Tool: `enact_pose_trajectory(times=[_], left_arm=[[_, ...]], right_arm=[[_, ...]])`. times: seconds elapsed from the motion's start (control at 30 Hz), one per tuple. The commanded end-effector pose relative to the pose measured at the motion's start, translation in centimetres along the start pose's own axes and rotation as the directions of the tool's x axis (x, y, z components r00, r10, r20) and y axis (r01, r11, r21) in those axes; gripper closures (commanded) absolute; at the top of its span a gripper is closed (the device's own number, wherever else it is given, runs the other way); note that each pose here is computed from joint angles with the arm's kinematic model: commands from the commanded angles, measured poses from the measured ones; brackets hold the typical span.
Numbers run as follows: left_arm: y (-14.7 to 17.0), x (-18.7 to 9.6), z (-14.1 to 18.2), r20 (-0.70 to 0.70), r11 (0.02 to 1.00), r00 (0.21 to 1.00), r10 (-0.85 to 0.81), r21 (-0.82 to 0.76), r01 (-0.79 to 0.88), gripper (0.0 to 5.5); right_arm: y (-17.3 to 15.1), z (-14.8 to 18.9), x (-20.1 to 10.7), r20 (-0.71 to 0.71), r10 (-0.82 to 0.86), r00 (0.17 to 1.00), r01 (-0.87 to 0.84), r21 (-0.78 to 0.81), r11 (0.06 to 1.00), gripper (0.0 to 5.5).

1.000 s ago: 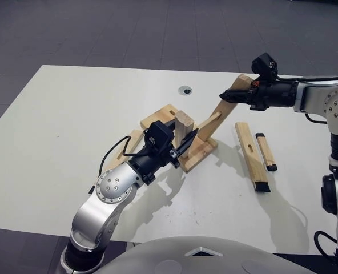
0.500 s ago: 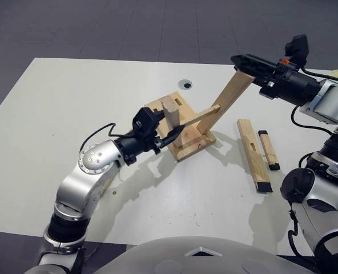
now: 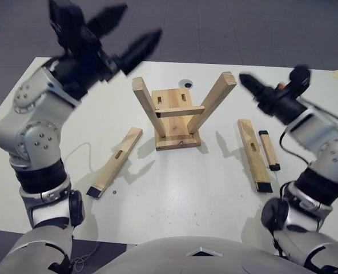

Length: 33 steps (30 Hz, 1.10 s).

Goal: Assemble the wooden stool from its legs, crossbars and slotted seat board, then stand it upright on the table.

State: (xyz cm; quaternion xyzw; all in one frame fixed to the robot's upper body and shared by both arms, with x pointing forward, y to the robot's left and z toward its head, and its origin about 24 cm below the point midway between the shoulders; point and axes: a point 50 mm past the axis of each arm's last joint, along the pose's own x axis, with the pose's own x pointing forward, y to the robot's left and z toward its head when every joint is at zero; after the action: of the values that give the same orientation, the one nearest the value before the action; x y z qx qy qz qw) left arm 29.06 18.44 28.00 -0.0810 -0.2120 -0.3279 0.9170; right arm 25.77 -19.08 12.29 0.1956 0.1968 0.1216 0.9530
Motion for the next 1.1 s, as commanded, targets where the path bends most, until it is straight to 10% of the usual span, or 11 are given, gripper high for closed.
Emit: enact_pose_trajectory(times=[0.03,0.37,0.67,1.1], left_arm=[[2.3,0.4,-0.7,-0.030,0.988,0.988,0.151,0.037,-0.150,0.14],[1.8,-1.0,-3.1,-0.093,0.969,0.965,0.244,0.062,-0.239,0.14],[-5.0,3.9,0.6,0.088,0.999,0.996,-0.023,0.047,0.019,0.14],[-5.0,1.8,-7.1,-0.092,0.974,0.985,0.143,-0.166,-0.157,0.14]], right_arm=[[1.9,-1.9,-0.3,0.035,0.042,0.998,-0.042,-0.007,0.999,0.10],[0.0,4.0,-1.3,0.394,-0.093,0.914,0.201,-0.242,0.949,0.10],[8.8,12.9,-0.8,0.708,0.200,0.677,-0.087,-0.193,0.977,0.10],[9.9,7.5,2.1,0.474,0.292,0.830,-0.253,-0.147,0.956,0.10]])
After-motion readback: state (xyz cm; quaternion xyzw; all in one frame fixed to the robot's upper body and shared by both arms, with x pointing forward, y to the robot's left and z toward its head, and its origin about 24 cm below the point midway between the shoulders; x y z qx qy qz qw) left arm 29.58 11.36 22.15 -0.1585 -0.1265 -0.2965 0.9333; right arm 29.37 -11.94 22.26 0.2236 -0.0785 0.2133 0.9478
